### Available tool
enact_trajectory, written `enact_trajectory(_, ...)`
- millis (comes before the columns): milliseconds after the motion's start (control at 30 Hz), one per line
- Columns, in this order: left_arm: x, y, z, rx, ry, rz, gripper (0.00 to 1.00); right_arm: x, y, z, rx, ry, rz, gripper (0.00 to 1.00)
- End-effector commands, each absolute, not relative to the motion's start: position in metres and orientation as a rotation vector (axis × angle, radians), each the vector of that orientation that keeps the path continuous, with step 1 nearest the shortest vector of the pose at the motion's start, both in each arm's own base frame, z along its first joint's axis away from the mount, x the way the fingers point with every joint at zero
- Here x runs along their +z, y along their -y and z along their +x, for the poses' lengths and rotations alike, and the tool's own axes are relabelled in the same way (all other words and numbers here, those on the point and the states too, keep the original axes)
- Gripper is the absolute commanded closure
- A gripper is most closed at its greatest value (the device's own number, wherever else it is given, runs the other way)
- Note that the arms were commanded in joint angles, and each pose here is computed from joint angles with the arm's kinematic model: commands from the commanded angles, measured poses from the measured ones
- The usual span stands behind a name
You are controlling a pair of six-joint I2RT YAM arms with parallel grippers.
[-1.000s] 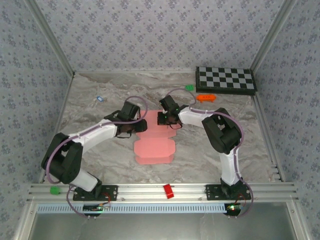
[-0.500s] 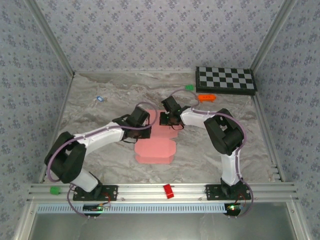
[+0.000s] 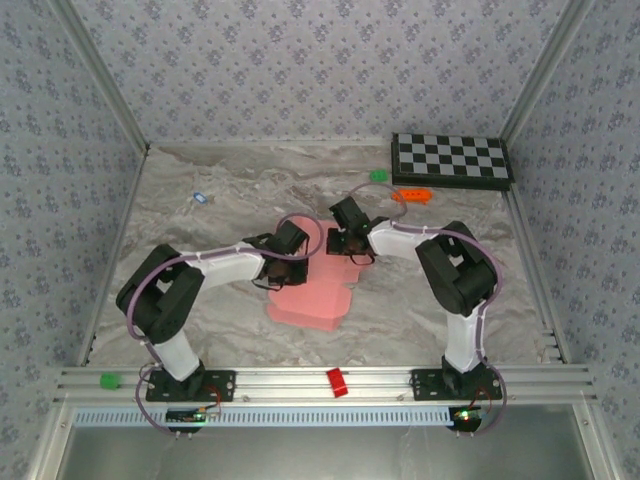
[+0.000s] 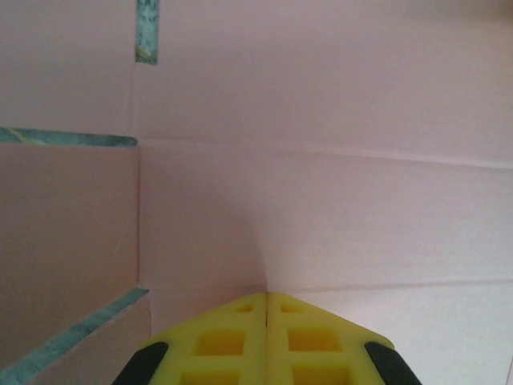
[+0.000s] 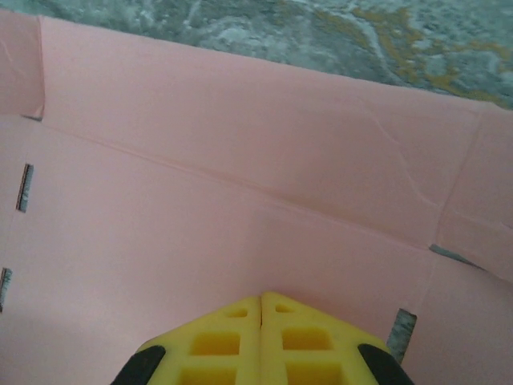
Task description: Fold the paper box
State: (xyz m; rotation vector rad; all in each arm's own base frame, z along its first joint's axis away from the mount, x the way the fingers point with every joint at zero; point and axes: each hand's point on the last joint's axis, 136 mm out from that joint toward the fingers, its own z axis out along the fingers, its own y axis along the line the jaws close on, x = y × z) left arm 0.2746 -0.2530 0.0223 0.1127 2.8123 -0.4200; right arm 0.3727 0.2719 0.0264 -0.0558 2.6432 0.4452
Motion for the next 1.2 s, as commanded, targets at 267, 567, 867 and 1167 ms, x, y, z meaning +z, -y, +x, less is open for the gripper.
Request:
enact_trajectory(267, 0.013, 0.224, 0.290, -0.189, -2.839, 0.162, 1.00, 0.034, -0.244, 0.338, 0.348, -2.726, -0.127, 0.97)
enact_trajectory(567, 0.058, 0.244, 0.305, -0.333, -2.743, 0.219, 0.92, 0.090, -0.241, 0.363, 0.391, -2.640, -0.263, 0.72)
enact_trajectory(867, 0.048, 0.263, 0.318, -0.505, -2.754, 0.194, 1.00, 0.078, -0.233, 0.401, 0.476, -2.677, -0.520, 0.53)
enact_trajectory(1167, 0.024, 0.272, 0.313, -0.554, -2.814, 0.210, 1.00, 0.057, -0.233, 0.421, 0.577, -2.719, -0.611, 0.50)
